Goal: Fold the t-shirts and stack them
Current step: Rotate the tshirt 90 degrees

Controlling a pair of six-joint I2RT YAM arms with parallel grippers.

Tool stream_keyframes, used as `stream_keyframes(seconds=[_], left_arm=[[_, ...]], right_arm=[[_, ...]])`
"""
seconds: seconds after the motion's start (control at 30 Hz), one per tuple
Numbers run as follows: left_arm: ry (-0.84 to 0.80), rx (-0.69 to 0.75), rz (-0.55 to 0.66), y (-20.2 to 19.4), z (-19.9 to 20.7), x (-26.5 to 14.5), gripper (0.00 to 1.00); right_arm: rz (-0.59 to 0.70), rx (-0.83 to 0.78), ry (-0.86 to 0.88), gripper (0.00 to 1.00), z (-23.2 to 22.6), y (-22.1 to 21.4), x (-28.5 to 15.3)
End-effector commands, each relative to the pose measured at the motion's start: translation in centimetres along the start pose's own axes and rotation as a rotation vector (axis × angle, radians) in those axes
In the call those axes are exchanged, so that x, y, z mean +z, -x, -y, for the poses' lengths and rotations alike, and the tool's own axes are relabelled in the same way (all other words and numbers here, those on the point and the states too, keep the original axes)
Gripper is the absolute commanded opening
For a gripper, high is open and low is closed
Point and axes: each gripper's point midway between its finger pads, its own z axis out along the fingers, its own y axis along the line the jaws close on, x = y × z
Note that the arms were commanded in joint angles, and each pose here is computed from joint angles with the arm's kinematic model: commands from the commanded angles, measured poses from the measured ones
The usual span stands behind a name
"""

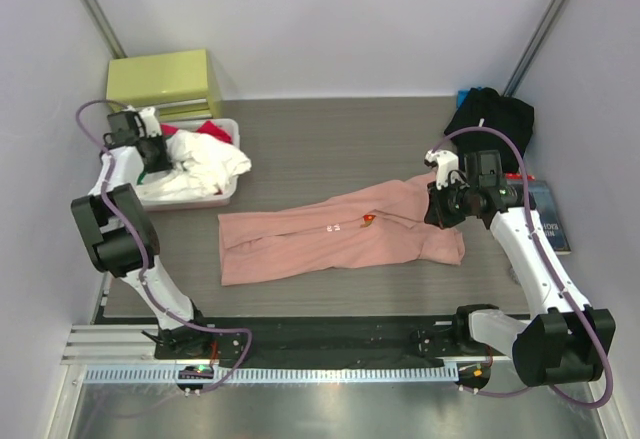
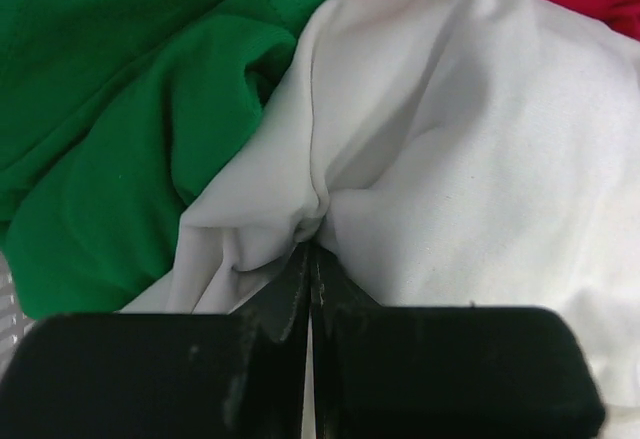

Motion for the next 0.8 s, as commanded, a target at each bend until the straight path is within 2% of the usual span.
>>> stream_keyframes(seconds=[0.0,0.07,0.2,0.37,0.4,0.47,0.53,0.6,0.63,0.7,0.73,0.77], left_arm=[[0.149,-0.061,-0.244,-7.4,-7.4,-1.9,0.0],[0.153,-0.084,-0.257,-7.7,-8.9,-2.1,0.0],[0.148,-0.088,-0.246,-7.5,-9.2,-2.0,0.0],[0.16,-0.081,-0.168,-6.5,-9.3,-2.7,0.0],[0.166,-0.061,-0.098,-4.9,-9.3,-3.8,0.0],[0.155,-0.048,-0.044,-4.6,-8.9,-5.2,0.0],[0.157,0.002,0.066,-2.4,-8.0,-8.3,0.0],[0.124,0.038,0.109,-2.6,-6.4,-10.1,0.0],[0.126,0.073,0.18,-1.4,-5.4,-12.4,0.0],[0.125,0.092,0.23,-1.9,-4.2,-14.4,0.0],[0.143,0.123,0.313,-0.9,-3.3,-17.1,0.0],[0.144,0.13,0.334,-1.2,-2.8,-17.8,0.0]], right_arm=[[0.051,-0.014,0.012,0.01,-0.1,1.2,-0.2],[0.05,-0.013,0.017,0.01,-0.2,1.0,-0.2],[0.047,-0.012,0.016,0.01,-0.2,0.9,-0.1],[0.061,-0.014,-0.009,0.01,-0.1,1.0,-0.6],[0.077,-0.02,-0.02,0.01,-0.1,1.2,-1.0],[0.088,-0.024,-0.031,0.01,-0.1,1.2,-1.4],[0.123,-0.028,-0.045,0.01,-0.3,1.5,-2.4],[0.155,-0.032,-0.043,0.01,-0.7,1.7,-3.0],[0.183,-0.04,-0.051,0.01,-1.0,1.9,-3.7],[0.206,-0.017,-0.092,0.01,-0.5,2.0,-4.1],[0.222,-0.01,-0.108,0.01,-0.4,2.0,-4.5],[0.22,0.01,-0.119,0.01,-0.2,1.6,-4.3]])
